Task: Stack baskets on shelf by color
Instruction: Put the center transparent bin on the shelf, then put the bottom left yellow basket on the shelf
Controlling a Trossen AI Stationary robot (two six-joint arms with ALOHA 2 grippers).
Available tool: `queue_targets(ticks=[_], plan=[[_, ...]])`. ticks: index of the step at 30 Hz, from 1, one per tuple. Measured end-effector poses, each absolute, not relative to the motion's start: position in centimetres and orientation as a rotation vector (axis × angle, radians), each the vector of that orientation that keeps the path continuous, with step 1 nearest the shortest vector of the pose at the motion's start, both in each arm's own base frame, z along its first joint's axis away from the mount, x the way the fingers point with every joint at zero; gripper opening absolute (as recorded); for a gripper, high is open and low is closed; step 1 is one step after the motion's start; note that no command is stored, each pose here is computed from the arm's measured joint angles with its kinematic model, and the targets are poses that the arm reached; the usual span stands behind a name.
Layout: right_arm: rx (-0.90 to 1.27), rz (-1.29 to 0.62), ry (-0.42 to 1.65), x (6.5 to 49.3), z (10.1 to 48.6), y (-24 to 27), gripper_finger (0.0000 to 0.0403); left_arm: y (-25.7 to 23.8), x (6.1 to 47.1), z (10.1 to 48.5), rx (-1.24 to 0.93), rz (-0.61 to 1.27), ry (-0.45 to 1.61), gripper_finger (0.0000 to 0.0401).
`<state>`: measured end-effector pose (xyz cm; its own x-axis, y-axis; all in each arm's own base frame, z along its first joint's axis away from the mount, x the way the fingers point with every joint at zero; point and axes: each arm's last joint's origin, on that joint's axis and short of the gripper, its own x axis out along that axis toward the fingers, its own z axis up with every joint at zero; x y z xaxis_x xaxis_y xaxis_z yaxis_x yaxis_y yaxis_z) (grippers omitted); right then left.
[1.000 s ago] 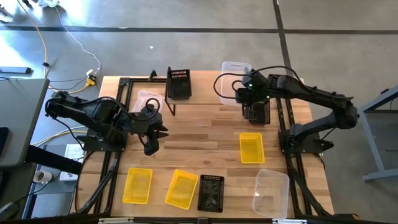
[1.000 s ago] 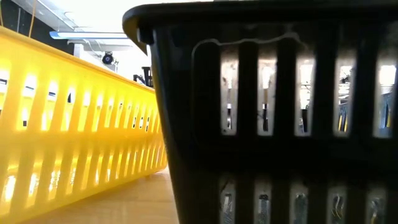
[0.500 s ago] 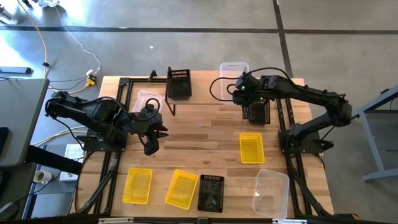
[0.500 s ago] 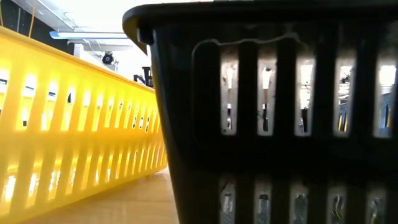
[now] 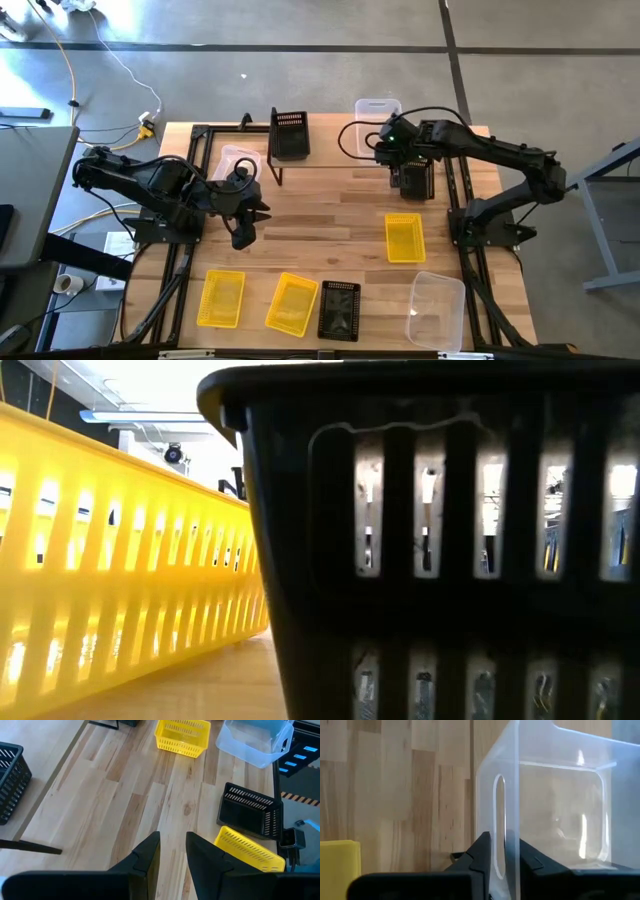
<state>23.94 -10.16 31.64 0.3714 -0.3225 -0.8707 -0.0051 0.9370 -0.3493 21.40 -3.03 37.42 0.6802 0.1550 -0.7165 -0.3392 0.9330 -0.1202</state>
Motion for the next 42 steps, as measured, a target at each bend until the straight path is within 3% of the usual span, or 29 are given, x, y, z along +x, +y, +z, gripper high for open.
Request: queue_targets(ticks=[8, 29, 42], plan=[[-0.303, -0.245, 1.161, 24.0, 32.0, -10.3, 0.0072, -3.0, 21.4, 37.4, -0.253, 0.281, 0.776, 0.0086], [-0.146, -0.308, 1.062, 23.1, 37.7, -9.7, 0.0074, -3.1, 21.4, 37.4, -0.312, 0.279, 0.778, 0.0086], [-0.012, -0.241, 1.019, 23.3, 40.0, -5.3, 0.0074, -6.2, 20.3, 36.9, -0.463, 0.164, 0.893, 0.0086]])
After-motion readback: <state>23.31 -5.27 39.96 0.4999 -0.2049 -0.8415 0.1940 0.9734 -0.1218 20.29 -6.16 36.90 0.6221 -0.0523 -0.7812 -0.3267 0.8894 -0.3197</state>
